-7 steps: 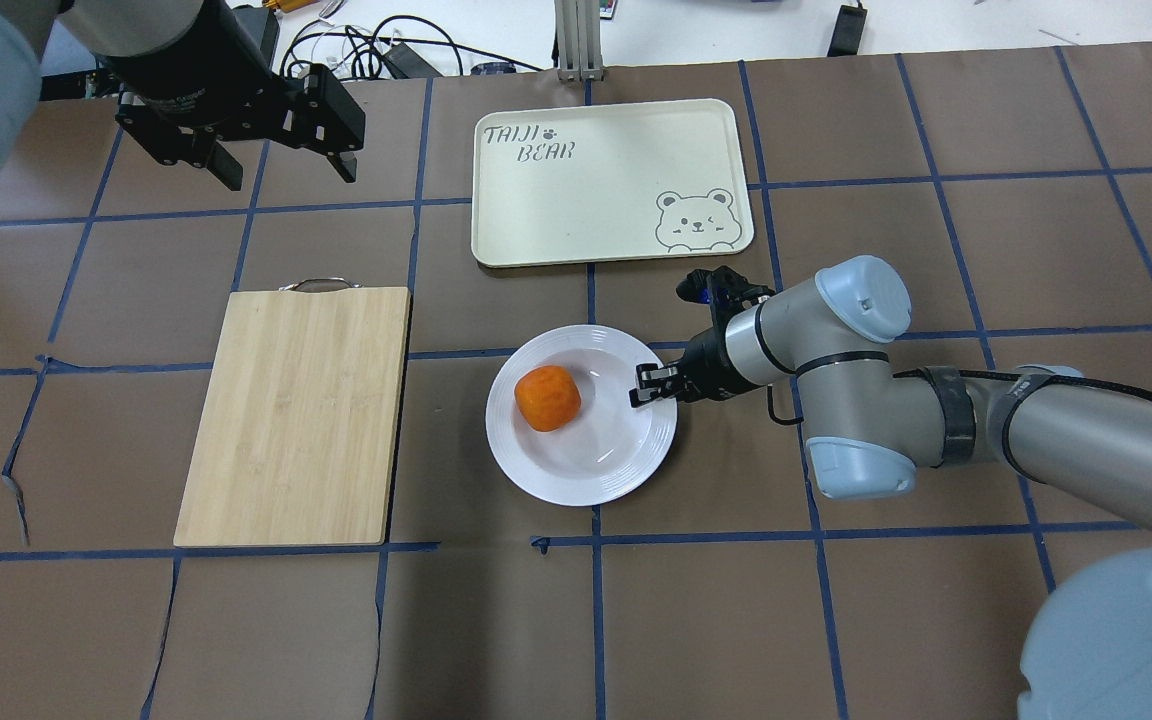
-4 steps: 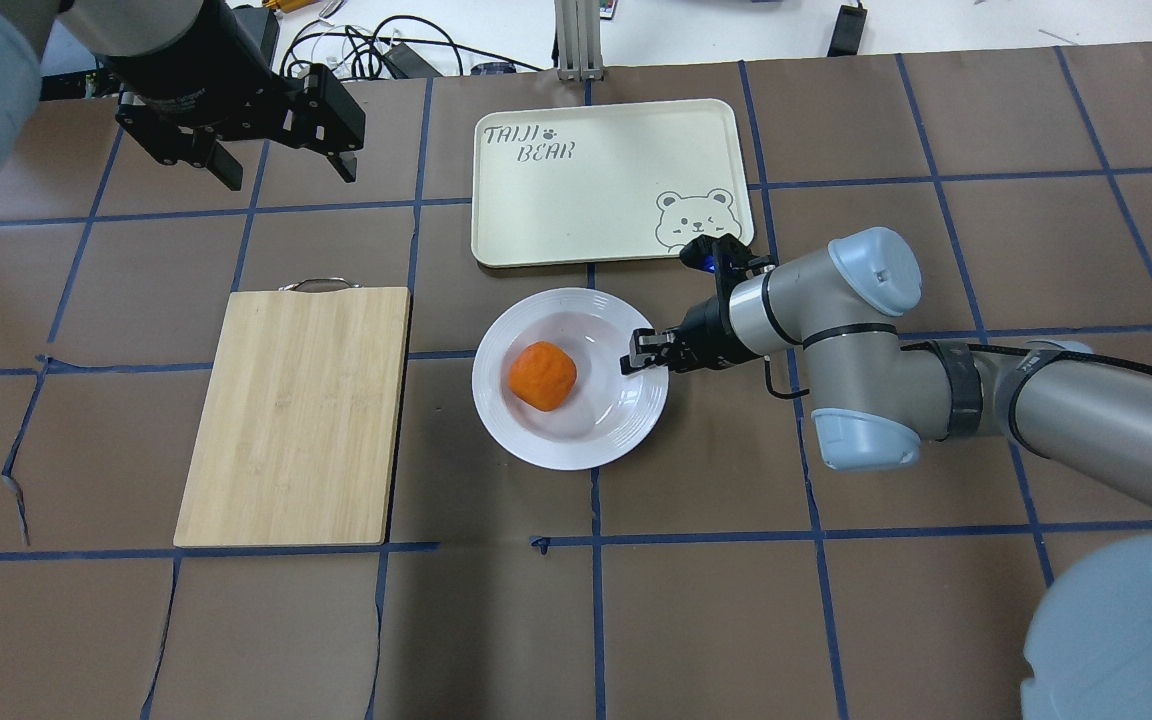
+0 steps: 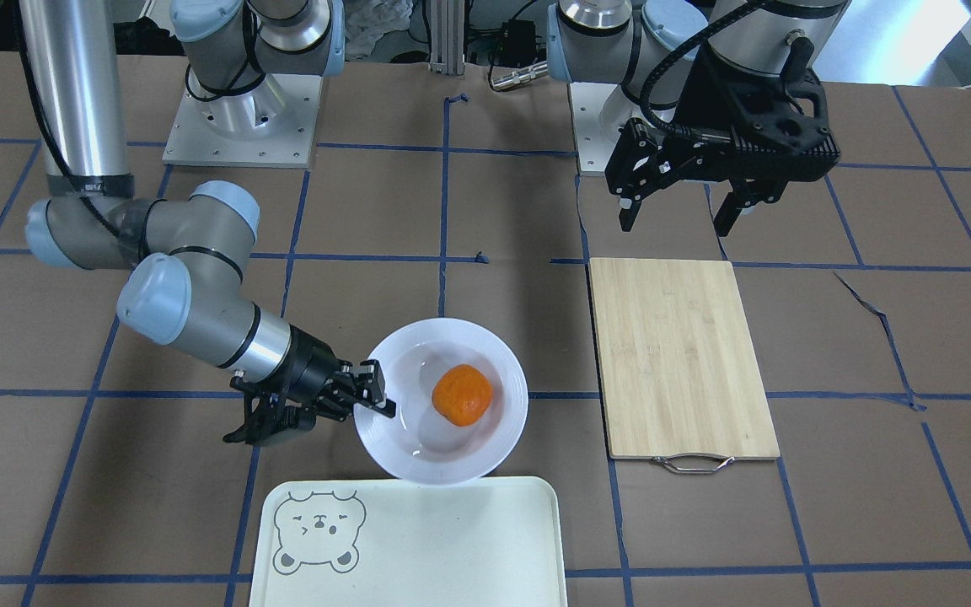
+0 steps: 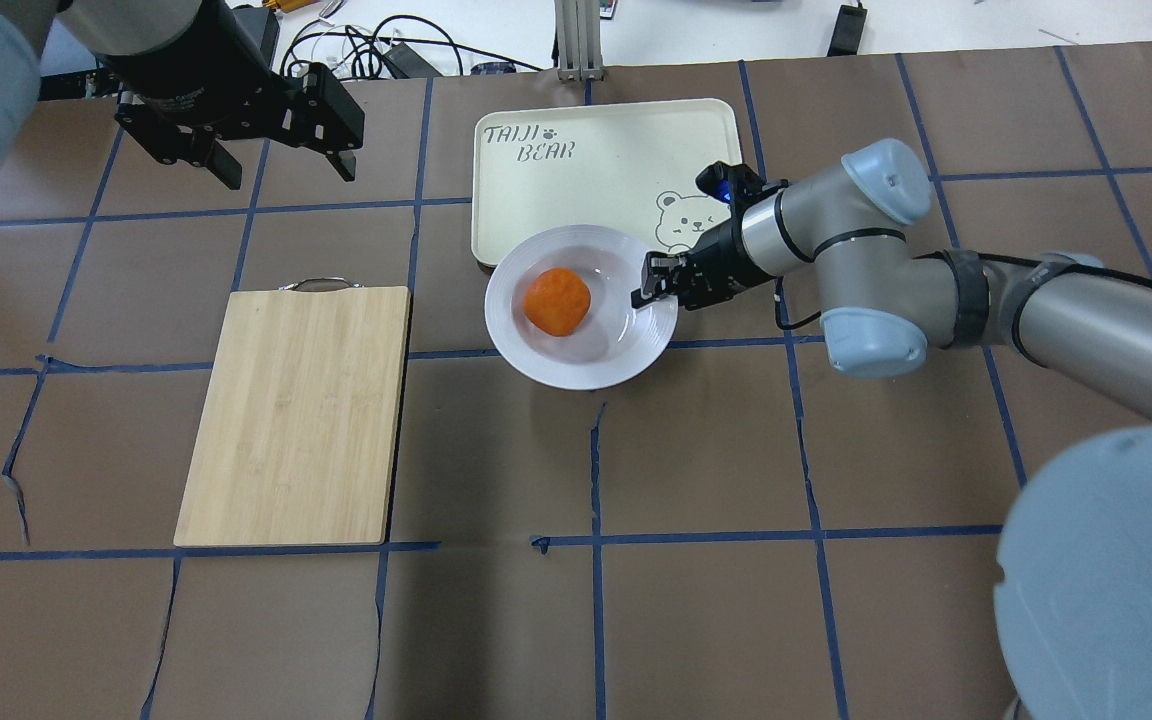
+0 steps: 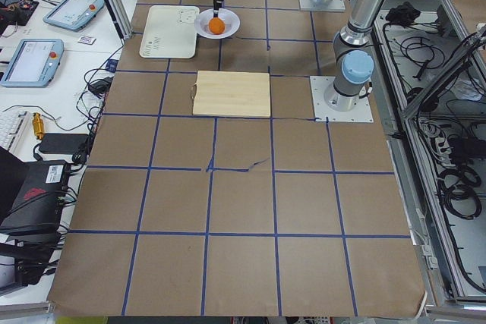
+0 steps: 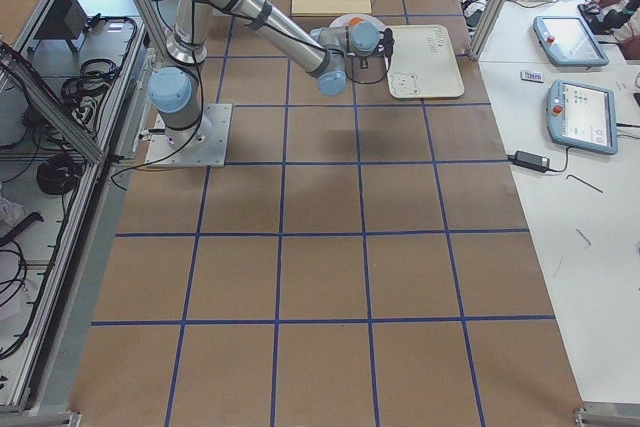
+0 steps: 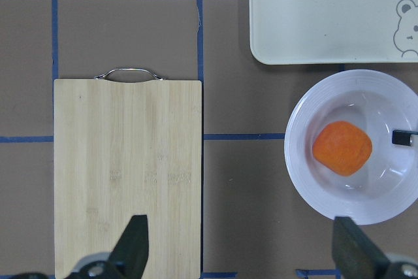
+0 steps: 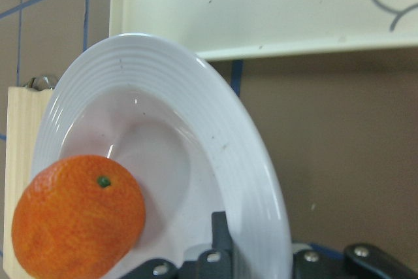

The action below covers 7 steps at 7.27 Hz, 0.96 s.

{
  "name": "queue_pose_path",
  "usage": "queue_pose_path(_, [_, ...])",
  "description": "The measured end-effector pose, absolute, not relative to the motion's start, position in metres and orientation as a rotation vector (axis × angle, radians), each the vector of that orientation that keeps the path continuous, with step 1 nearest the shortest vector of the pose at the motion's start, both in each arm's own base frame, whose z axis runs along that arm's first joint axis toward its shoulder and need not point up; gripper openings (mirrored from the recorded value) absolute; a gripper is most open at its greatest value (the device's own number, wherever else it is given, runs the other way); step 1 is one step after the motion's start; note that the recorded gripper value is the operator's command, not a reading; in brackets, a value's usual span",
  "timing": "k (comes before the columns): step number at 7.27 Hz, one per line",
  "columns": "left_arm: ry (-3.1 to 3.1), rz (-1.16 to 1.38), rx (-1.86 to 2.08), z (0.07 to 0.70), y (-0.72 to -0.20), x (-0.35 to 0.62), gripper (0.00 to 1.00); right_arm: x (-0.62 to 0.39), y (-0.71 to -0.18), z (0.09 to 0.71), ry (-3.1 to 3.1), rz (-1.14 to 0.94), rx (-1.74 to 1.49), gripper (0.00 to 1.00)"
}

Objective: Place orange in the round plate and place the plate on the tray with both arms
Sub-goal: 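Slide the plate with the right gripper onto the cream bear tray, then open the right gripper to release the plate rim and lift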

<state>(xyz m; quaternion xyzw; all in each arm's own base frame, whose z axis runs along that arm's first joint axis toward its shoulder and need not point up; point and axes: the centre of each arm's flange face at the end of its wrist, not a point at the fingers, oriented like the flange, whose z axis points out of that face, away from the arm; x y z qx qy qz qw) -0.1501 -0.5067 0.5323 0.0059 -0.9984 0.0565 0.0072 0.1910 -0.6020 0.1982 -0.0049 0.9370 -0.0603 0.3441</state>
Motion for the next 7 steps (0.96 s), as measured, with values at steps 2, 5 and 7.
queue_pose_path(2, [-3.122,0.176,0.019,0.532,-0.507,-0.150,1.00,0.186,-0.681,0.179,2.433,-0.179,0.065,0.00])
queue_pose_path(5, [-3.122,0.169,0.017,0.530,-0.508,-0.150,1.00,0.184,-0.753,0.155,2.435,-0.171,0.100,0.00])
queue_pose_path(7, [-3.121,0.171,0.017,0.531,-0.507,-0.150,1.00,0.184,-0.764,0.159,2.437,-0.174,0.102,0.12])
